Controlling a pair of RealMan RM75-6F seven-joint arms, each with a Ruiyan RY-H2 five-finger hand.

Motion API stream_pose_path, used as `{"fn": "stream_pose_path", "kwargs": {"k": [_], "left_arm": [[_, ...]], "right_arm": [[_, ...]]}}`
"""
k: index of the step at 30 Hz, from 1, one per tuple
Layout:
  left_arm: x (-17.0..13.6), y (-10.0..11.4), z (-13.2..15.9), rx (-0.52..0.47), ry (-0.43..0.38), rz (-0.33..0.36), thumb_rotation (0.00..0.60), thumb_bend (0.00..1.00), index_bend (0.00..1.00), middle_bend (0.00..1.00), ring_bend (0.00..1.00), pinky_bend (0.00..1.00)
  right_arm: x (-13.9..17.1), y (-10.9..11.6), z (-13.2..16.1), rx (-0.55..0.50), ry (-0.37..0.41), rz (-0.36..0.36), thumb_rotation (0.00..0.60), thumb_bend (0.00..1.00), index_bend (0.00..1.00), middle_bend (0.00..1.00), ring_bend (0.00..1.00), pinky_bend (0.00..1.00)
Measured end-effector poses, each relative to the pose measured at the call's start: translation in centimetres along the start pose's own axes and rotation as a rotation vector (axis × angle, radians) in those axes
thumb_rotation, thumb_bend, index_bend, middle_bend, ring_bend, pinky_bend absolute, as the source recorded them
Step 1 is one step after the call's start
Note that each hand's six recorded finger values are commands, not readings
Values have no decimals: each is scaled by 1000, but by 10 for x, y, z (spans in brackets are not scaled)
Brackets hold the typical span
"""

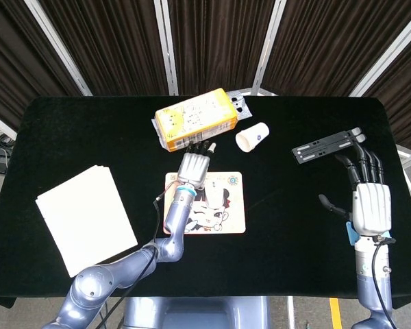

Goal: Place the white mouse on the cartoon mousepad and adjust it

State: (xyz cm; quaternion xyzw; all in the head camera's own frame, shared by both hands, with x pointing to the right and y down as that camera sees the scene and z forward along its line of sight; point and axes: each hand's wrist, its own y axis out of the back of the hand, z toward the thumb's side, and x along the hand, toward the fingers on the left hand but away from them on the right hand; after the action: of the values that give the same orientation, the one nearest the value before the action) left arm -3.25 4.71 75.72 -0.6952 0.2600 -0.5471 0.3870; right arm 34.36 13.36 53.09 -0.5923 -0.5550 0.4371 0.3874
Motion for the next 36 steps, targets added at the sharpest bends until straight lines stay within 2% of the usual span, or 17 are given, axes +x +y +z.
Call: {"fn": "stream_pose_path", "kwargs": {"k": [7, 14, 19, 27, 31, 36], "left_arm": [[0, 1, 5, -4, -7, 7, 600, 114, 0, 0, 0, 0], [-1, 13, -9, -24, 6, 50, 600, 116, 0, 0, 0, 0], [-6, 26, -40, -10, 34, 98, 600, 116, 0, 0, 0, 0], [-33, 60, -82, 7, -3, 142, 600, 116, 0, 0, 0, 0], [-63, 83, -114, 20, -14, 158, 600, 116, 0, 0, 0, 0], [-115, 102, -168, 46, 18, 169, 600, 114, 0, 0, 0, 0]], "right_arm": [[1, 0, 0, -4, 2, 4, 600, 146, 185, 0, 0, 0], [2, 1, 1, -5, 3, 11, 600, 146, 185, 0, 0, 0], [3, 0, 0, -11, -6, 22, 600, 146, 185, 0, 0, 0], [0, -3, -7, 37, -22, 20, 600, 146, 185, 0, 0, 0], [0, -5, -9, 58, -27, 28, 600, 147, 185, 0, 0, 0], [3, -9, -12, 99, -27, 47, 600, 144, 185, 0, 0, 0]]}}
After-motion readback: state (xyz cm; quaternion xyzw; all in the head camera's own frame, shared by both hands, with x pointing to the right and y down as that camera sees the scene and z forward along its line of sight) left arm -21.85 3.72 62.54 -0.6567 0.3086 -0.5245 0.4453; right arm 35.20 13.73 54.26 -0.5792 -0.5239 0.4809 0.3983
